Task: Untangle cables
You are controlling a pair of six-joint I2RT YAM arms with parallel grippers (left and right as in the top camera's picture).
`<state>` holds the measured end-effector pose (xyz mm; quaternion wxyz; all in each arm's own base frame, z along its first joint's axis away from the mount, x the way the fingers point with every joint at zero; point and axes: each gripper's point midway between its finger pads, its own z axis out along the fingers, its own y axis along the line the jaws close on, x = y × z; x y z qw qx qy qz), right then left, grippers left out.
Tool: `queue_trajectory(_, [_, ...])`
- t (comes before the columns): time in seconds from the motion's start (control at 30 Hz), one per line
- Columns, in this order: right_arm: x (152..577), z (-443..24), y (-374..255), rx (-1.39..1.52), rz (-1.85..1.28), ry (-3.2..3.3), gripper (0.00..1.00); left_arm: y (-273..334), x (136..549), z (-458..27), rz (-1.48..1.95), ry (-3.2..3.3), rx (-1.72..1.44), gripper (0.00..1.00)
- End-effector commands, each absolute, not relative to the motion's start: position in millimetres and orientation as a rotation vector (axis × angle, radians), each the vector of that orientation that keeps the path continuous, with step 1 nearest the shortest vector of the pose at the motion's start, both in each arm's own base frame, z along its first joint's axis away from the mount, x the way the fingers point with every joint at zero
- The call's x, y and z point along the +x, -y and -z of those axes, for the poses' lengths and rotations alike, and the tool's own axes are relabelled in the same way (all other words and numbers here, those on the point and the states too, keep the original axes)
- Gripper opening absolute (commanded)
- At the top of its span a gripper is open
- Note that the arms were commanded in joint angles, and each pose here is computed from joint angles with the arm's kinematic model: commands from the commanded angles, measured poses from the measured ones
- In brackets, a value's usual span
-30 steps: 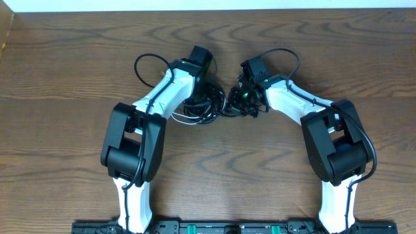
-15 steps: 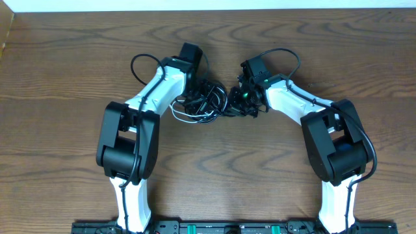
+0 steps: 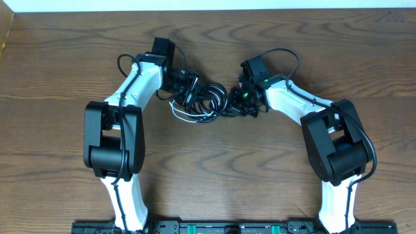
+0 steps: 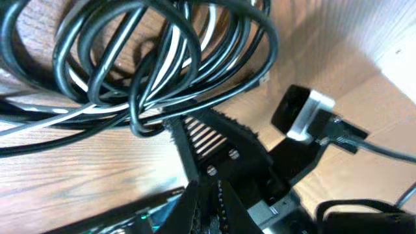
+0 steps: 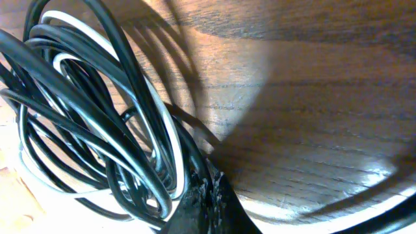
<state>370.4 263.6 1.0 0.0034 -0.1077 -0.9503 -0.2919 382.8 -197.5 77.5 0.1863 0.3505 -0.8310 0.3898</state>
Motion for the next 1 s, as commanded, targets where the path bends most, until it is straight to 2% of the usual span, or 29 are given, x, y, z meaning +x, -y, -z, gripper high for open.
queue_trajectory(0.0, [358.2, 23.5, -250.7, -0.365, 0.786, 2.985, 0.01, 201.4, 367.8, -75.7, -0.989, 2.462, 0.908, 0.08])
queue_trajectory(0.17, [359.1, 24.3, -249.3, -0.369, 0.775, 2.994, 0.01, 195.2, 360.9, -52.0, -0.723, 2.588, 1.009, 0.34])
queue_trajectory(0.47, [359.0, 24.3, -249.3, -0.369, 0.775, 2.993, 0.01, 191.8, 358.9, -35.0, -0.454, 2.651, 1.253, 0.45])
queue_trajectory(0.57, [359.0, 24.3, -249.3, -0.369, 0.775, 2.993, 0.01, 191.8, 362.0, -33.4, -0.435, 2.667, 1.288, 0.45])
queue_trajectory(0.83, [359.0, 24.3, -249.3, -0.369, 0.775, 2.993, 0.01, 198.9, 369.3, -30.7, -0.462, 2.709, 1.274, 0.36])
queue_trajectory(0.97, [359.0, 24.3, -249.3, -0.369, 0.775, 2.993, 0.01, 200.6, 370.0, -25.5, -0.458, 2.709, 1.27, 0.36])
